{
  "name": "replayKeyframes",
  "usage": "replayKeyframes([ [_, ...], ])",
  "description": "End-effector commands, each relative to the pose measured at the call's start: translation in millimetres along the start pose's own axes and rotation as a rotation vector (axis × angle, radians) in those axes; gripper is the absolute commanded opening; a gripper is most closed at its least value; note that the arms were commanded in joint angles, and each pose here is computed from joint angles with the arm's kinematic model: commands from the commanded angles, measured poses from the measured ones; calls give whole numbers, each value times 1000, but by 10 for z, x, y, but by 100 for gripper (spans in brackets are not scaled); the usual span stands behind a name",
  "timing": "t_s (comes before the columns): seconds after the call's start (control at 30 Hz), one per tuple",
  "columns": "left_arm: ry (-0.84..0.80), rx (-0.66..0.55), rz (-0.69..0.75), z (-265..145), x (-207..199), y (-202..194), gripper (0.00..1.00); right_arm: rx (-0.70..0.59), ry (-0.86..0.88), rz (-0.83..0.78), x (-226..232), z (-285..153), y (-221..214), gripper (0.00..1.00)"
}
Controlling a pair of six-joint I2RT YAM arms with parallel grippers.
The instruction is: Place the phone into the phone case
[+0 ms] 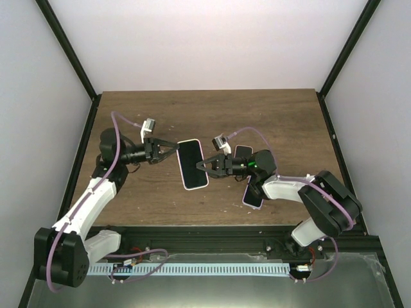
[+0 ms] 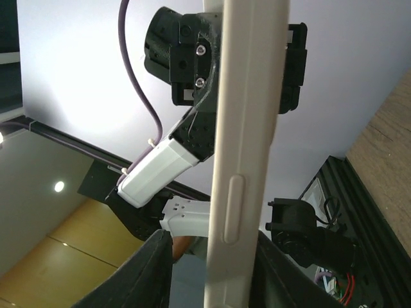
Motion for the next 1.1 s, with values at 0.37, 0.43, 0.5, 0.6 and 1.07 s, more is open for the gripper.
replayKeyframes([
  [0.37,35,55,-16,20,-8,37,46,-101,41,-69,205,67,129,12],
  [0.43,29,70,-37,18,18,-1,56,-141,39,-71,218,72,171,12],
  [0.5,23,82,-52,11,43,-45,59,-174,25,-77,230,87,221,12],
  [0.6,11,105,-73,14,93,-126,59,-227,1,-82,233,100,292,12],
  [1.07,2,165,-110,51,204,-324,38,-338,-33,-84,211,90,426,13],
])
Point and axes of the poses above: each gripper's point midway between its finger pads, its own z axis out along the fingers, its own x axis along the line the jaws close on, y = z × x, the point moved 9 cm from there along -z, back along the fingers, and after that the axes turned 13 degrees about z, right-handed, at the moved point
